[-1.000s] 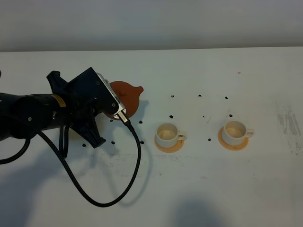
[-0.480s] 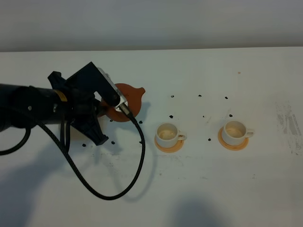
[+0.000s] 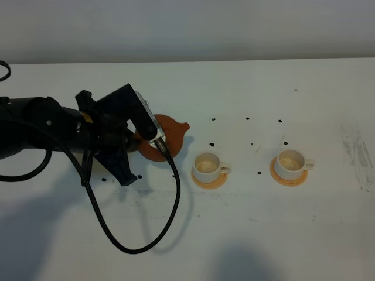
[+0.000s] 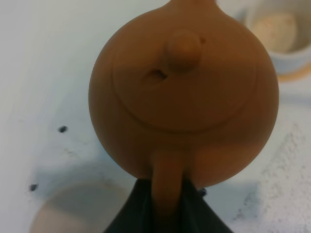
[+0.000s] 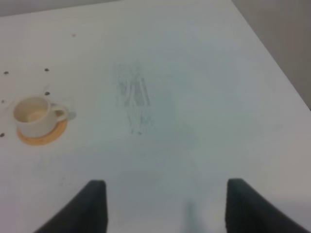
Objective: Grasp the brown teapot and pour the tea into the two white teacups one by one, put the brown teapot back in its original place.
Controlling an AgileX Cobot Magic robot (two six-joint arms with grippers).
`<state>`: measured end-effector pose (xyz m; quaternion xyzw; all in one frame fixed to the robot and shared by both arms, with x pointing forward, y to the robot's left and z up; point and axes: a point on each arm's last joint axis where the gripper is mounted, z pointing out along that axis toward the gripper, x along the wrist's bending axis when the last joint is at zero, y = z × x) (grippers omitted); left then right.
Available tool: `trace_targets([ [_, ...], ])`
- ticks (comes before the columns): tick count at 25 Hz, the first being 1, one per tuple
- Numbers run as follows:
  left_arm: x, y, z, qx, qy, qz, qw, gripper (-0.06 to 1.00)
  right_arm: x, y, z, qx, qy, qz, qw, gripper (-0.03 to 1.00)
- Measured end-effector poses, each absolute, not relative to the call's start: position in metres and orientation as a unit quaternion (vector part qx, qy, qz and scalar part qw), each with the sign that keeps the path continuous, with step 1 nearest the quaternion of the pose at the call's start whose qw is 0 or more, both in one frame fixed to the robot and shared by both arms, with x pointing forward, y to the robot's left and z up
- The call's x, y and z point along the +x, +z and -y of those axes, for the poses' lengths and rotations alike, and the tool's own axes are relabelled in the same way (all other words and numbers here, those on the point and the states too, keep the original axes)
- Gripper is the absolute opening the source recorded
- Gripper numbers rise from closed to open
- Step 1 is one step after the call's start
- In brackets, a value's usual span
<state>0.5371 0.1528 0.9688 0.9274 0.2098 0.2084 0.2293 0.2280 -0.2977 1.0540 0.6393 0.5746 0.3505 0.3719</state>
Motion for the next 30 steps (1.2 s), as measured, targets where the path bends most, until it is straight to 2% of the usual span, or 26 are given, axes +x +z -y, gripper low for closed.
trace_targets([
  [14, 0.558, 0.965, -0.14, 0.951, 0.202, -0.111, 0.208, 0.08, 0.228, 1.054, 0.297, 0.639, 0.353, -0.575, 0.369, 0.51],
  [30, 0.56, 0.963, -0.145, 0.959, 0.207, -0.041, 0.19, 0.08, 0.228, 1.054, 0.297, 0.639, 0.354, -0.575, 0.369, 0.51],
])
